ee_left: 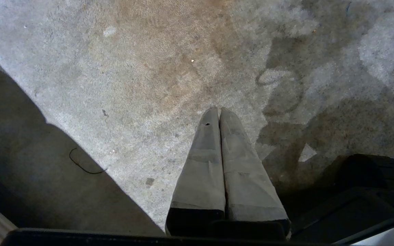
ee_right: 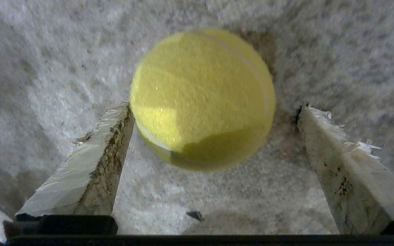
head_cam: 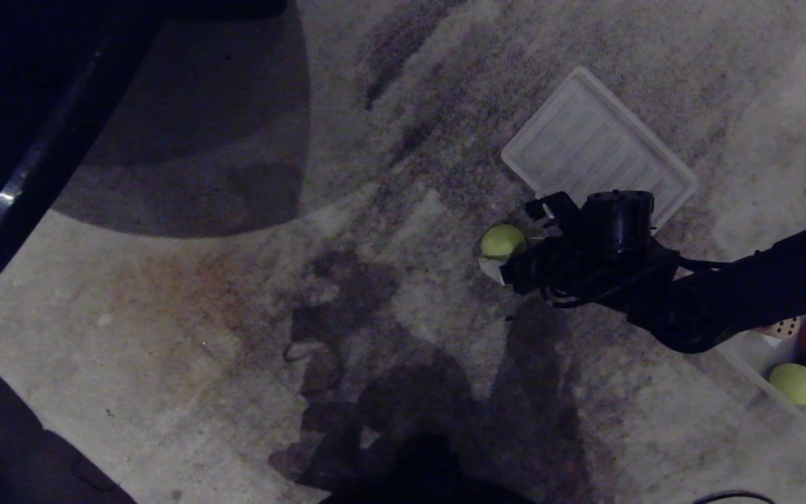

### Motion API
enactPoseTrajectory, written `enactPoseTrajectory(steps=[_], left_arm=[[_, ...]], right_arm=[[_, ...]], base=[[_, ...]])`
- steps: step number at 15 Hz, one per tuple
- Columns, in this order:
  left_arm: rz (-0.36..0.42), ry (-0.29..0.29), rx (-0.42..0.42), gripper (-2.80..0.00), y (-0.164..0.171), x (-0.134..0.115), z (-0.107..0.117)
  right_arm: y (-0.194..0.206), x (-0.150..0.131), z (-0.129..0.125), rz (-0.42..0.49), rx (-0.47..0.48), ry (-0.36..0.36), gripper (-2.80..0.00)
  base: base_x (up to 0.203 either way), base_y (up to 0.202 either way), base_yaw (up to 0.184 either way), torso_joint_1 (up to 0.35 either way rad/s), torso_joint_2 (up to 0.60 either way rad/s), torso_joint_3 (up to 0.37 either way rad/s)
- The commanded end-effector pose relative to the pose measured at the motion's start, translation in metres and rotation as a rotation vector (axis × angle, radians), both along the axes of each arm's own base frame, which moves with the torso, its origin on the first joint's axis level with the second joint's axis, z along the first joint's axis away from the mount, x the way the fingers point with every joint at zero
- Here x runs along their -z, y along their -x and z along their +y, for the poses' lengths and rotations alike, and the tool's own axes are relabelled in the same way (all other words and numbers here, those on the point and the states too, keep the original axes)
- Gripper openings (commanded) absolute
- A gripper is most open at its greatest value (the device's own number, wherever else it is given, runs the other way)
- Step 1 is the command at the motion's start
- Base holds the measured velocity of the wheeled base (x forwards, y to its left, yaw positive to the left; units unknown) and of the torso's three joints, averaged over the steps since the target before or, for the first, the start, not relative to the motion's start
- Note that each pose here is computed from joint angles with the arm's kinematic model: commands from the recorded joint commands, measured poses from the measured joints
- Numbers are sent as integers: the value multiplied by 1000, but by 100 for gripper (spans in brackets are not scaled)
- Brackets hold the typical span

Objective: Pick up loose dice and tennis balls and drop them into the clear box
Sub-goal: Pick up the ball on the floor

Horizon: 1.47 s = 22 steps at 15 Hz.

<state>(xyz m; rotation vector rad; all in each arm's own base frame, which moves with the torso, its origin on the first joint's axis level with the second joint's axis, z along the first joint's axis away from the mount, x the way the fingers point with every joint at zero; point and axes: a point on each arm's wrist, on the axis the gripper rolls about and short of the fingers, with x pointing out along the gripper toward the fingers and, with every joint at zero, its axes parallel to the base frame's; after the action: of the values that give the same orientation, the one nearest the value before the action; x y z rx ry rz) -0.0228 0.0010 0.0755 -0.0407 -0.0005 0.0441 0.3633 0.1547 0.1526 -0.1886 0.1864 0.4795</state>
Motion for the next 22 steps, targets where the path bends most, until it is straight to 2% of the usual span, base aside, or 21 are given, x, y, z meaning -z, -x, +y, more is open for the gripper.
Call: enactPoseTrajectory(steps=[1, 5, 6, 12, 15, 19, 22], left_arm=[[2, 1, 0, -280, 0, 0, 0], [2, 1, 0, -280, 0, 0, 0], [3, 1, 0, -280, 0, 0, 0], [3, 1, 0, -280, 0, 0, 0], [3, 1, 0, -280, 0, 0, 0], [3, 1, 0, -280, 0, 0, 0], [3, 1, 0, -280, 0, 0, 0]], right_arm=[[-4, -1, 2, -33, -3, -12, 0], [-6, -12, 2, -65, -2, -26, 0], [-7, -11, 3, -63, -2, -25, -280], [-9, 1, 4, -29, 1, -15, -280], [2, -8, -2, -32, 14, -18, -280], [45, -24, -32, 42, 125, -1, -280], [101, -35, -64, 122, 237, 9, -280]], base=[[0, 0, 0, 0, 0, 0], [0, 0, 0, 0, 0, 0], [0, 0, 0, 0, 0, 0], [0, 0, 0, 0, 0, 0], [0, 0, 0, 0, 0, 0], [0, 0, 0, 0, 0, 0], [0, 0, 0, 0, 0, 0]])
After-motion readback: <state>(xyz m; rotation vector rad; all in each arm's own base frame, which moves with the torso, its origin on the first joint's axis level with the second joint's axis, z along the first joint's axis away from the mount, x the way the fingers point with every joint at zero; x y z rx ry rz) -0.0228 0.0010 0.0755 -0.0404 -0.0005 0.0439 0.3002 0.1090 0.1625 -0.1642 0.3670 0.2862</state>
